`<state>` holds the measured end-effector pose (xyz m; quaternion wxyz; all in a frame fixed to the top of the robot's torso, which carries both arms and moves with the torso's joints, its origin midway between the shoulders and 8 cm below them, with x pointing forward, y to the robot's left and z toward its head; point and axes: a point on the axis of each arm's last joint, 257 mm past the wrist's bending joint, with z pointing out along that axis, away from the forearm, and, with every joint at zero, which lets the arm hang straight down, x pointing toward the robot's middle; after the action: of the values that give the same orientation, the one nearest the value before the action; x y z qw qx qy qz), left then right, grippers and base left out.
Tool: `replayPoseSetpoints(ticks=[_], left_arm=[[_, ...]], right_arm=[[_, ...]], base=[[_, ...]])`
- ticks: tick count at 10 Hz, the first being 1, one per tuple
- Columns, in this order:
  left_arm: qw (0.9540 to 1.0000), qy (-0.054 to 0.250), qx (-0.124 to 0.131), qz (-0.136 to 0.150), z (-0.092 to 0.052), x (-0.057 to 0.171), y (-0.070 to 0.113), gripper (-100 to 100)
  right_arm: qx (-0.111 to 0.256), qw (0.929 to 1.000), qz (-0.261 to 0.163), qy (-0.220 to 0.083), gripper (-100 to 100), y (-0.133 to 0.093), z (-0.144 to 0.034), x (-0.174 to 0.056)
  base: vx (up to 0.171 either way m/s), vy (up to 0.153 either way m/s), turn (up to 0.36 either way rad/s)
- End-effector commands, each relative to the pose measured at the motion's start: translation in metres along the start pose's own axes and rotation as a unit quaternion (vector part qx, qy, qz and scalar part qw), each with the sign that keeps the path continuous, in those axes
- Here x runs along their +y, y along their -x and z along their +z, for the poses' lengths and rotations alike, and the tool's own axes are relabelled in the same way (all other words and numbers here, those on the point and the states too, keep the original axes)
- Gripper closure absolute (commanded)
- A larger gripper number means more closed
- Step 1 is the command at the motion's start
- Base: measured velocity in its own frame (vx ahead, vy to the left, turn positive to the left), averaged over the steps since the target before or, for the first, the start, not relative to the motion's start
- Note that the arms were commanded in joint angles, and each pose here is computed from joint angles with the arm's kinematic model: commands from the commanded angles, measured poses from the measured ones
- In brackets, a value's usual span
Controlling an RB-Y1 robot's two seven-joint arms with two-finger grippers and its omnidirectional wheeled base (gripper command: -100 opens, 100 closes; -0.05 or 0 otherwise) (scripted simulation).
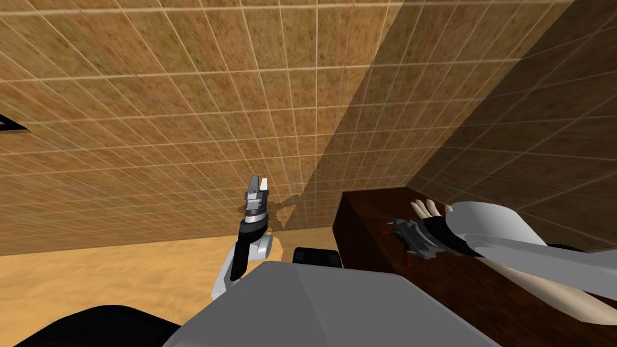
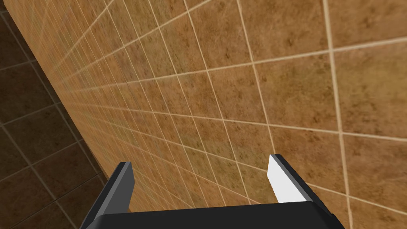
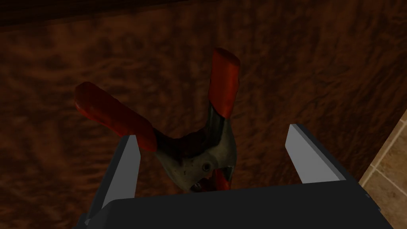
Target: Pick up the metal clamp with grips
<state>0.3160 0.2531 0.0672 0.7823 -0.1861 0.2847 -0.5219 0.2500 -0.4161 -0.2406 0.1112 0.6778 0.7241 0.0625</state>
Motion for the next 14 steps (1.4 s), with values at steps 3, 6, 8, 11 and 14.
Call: replayPoseSetpoints(ticks=[3,6,8,11,14], left_arm=[[1.0,0.0,0.0,0.0,0.0,0.0,0.0,0],[1.0,0.0,0.0,0.0,0.0,0.0,0.0,0],[1.0,0.0,0.0,0.0,0.0,0.0,0.0,0],[1.0,0.0,0.0,0.0,0.0,0.0,0.0,0],[1.0,0.0,0.0,0.0,0.0,0.0,0.0,0]], right_arm=[[-0.024,0.9969,-0.075,-0.001,-100,0.015,-0.005,-0.001],[-0.052,0.9873,-0.15,-0.01,-100,0.033,-0.007,-0.009],[-0.052,0.9845,-0.167,-0.011,-100,0.033,-0.007,-0.009],[-0.063,0.9706,-0.231,-0.025,-100,0.043,-0.006,-0.02],[-0.062,0.9606,-0.269,-0.033,-100,0.045,-0.004,-0.027]], base=[[0.001,-0.017,0.051],[-0.001,-0.03,0.058],[-0.002,-0.016,0.027],[-0.002,-0.019,0.046],[-0.003,-0.021,0.032]])
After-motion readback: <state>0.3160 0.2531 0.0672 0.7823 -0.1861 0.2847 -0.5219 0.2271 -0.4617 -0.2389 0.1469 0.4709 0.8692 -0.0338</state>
